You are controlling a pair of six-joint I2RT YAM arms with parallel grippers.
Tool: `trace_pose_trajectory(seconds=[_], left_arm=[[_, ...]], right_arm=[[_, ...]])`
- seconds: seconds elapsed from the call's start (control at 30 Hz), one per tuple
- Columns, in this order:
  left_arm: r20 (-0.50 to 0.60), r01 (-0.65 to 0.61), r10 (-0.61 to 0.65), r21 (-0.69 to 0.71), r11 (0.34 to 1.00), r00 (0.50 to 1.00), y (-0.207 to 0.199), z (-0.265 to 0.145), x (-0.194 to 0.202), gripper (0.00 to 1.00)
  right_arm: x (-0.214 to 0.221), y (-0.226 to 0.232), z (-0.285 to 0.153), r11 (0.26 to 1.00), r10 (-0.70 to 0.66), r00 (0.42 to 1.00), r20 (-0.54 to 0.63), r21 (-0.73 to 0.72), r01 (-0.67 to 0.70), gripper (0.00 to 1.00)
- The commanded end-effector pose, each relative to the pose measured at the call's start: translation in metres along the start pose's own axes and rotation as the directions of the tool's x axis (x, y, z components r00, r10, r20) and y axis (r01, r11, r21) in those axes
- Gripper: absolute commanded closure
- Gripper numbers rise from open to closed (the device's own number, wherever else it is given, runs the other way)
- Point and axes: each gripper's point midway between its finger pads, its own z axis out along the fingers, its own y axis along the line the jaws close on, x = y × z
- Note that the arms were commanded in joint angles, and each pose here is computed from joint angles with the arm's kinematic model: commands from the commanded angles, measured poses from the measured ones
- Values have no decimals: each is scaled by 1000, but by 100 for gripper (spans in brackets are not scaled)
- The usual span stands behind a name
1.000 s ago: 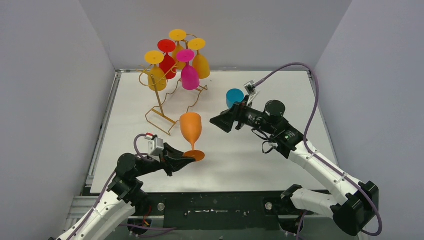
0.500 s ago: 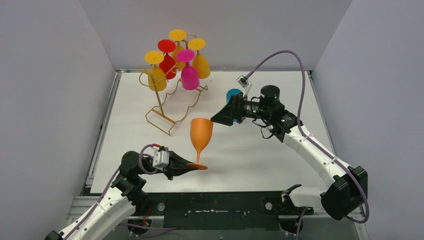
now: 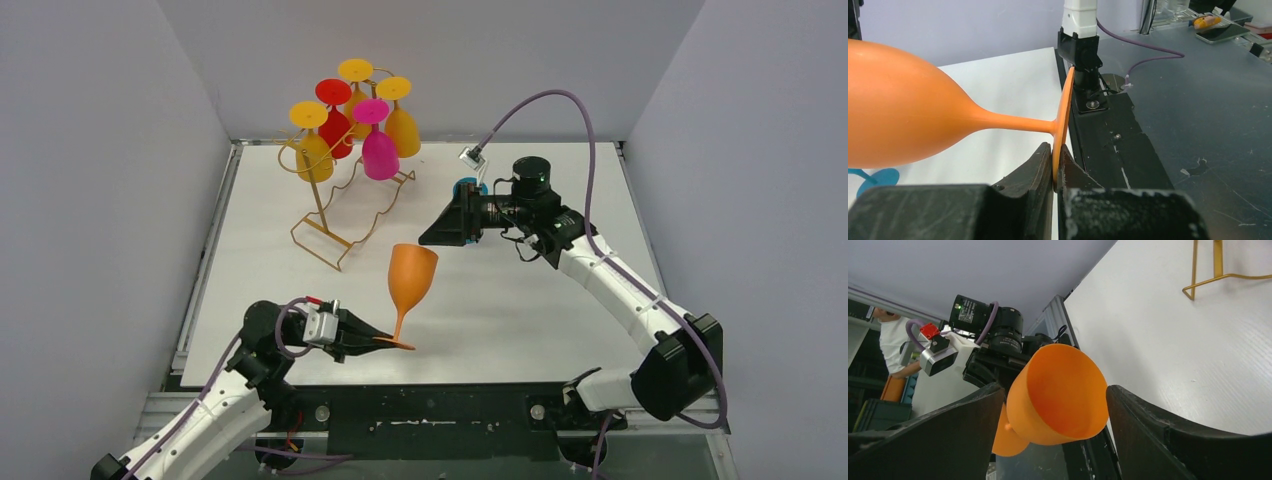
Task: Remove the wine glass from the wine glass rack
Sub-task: Place the wine glass at the center of the board.
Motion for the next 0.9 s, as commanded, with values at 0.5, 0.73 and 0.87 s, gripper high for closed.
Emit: trace_pose_trajectory(seconds=[0.5,0.73,0.87], left_arm=[[24,-55,52,105,993,998,-13,2,-8,100],[22,-49,47,113,992,999,-14,2,-7,100],[19,-43,41,115,992,999,-15,2,-6,100]], right_arm=[[21,40,17,976,38,983,-182,-202,-75,51],[22,49,18,969,12,981,-192,-240,-58,57],[19,48,12,969,14,982,-188,-240,-60,63]])
